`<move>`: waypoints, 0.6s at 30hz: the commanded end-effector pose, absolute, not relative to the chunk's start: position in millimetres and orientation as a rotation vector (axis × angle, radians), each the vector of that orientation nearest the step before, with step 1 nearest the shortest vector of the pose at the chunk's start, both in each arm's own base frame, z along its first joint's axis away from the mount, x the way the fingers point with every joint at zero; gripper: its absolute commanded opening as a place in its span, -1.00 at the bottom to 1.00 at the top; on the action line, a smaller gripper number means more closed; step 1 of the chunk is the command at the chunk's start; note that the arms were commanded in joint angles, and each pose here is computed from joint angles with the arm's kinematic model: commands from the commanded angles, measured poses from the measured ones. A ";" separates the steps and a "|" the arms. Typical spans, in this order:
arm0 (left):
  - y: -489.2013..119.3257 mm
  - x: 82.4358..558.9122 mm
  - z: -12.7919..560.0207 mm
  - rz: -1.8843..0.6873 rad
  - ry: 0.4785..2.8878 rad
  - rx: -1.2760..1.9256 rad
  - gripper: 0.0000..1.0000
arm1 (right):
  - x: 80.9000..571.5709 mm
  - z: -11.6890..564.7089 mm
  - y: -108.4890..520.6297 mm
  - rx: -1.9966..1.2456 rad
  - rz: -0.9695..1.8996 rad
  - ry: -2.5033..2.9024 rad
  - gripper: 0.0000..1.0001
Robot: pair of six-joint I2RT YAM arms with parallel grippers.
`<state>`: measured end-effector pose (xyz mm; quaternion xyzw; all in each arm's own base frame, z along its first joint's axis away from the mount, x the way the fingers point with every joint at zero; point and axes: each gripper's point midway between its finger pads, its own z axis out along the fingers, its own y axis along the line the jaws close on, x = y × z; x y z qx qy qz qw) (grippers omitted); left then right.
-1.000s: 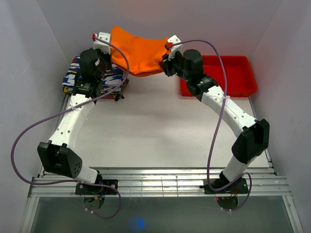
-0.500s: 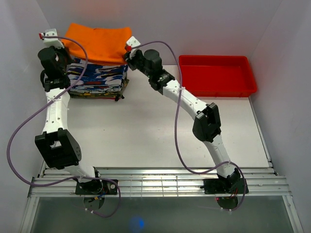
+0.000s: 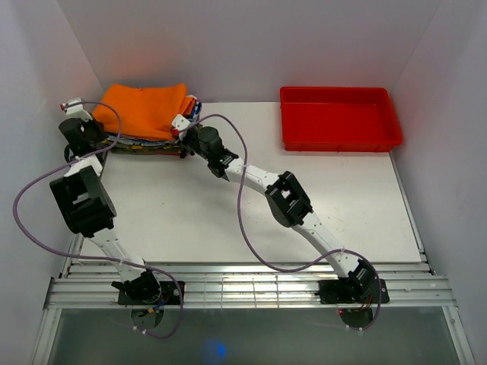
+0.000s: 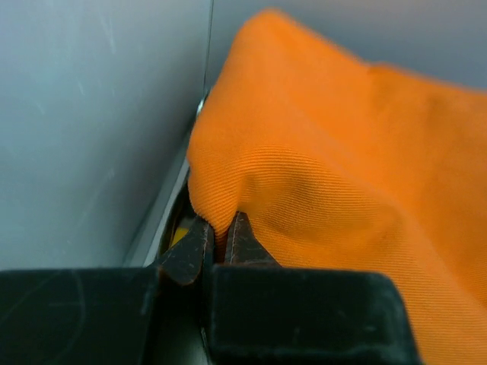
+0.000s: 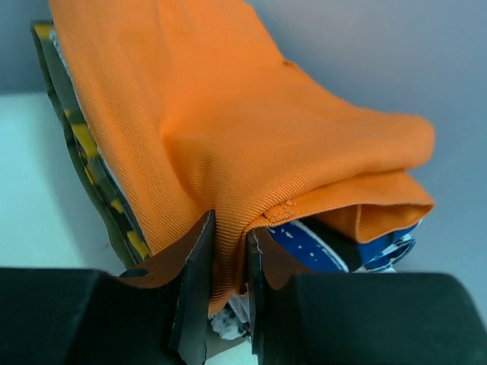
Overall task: Fold and stack the trousers
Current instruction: Neatly place the folded trousers to the corner
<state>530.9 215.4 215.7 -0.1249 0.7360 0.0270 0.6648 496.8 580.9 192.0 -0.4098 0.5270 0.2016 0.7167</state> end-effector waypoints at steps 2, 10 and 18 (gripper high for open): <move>251.5 543.0 217.5 0.155 1.595 -0.283 -1.00 | 530.0 218.7 549.6 -0.804 0.278 1.098 -0.85; 258.5 550.6 216.7 0.144 1.593 -0.314 -1.00 | 528.2 254.1 540.2 -0.799 0.262 1.049 -0.85; 260.0 559.1 308.5 0.119 1.392 -0.309 -1.00 | 529.0 330.3 518.7 -0.719 0.234 0.924 -0.85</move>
